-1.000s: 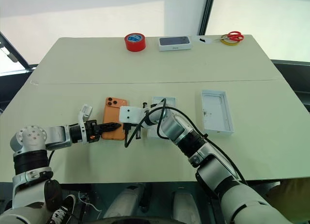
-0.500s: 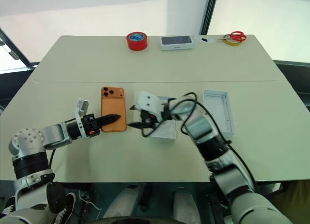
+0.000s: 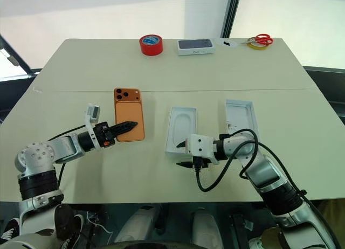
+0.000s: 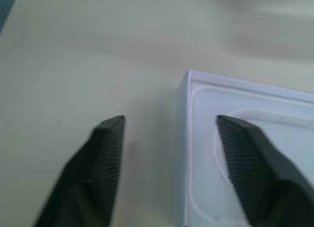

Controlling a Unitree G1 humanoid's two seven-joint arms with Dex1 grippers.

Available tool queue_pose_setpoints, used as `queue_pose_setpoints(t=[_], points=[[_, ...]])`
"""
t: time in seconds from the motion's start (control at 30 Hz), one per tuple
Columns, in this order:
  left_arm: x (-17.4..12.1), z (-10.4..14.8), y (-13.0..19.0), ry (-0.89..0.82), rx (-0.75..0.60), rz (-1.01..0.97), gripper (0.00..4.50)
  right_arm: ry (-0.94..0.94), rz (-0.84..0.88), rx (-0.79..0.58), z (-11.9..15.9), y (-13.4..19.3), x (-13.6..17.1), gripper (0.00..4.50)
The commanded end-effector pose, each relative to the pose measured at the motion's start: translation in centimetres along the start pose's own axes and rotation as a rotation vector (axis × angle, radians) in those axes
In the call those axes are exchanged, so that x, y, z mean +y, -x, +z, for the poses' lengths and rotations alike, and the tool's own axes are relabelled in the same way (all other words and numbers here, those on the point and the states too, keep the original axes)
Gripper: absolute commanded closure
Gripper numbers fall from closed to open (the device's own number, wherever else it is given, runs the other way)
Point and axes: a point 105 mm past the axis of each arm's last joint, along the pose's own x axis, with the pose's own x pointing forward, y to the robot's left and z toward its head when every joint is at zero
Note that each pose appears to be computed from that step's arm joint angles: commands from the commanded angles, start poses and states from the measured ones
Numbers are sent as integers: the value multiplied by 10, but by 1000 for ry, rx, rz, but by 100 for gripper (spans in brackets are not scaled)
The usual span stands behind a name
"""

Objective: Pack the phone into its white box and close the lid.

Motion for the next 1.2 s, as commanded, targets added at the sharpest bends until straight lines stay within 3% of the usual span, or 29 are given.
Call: queue_pose_setpoints(t=[0.03,0.23,0.33,0.4,0.77,1.2], points=[[-17,11,-2,-50,-21,-75,450,60,-63,-11,10,-1,-10,248],[-16,12,-3,-50,-19,-75,450,47,-42,-1,6,-2,-6,248],[-16,10,-3,-51,-15,-75,450,49,-40,5,4,-3,-4,337],[-16,9,-3,-50,-11,-76,450,56,-39,14,3,-4,-4,435],[-15,8,-2,-35,-14,-73,450,28,-22,25,0,-6,-1,444],[-20,12,-14,-8,-10,-114,450,43,8,-39,26,-26,1,444]])
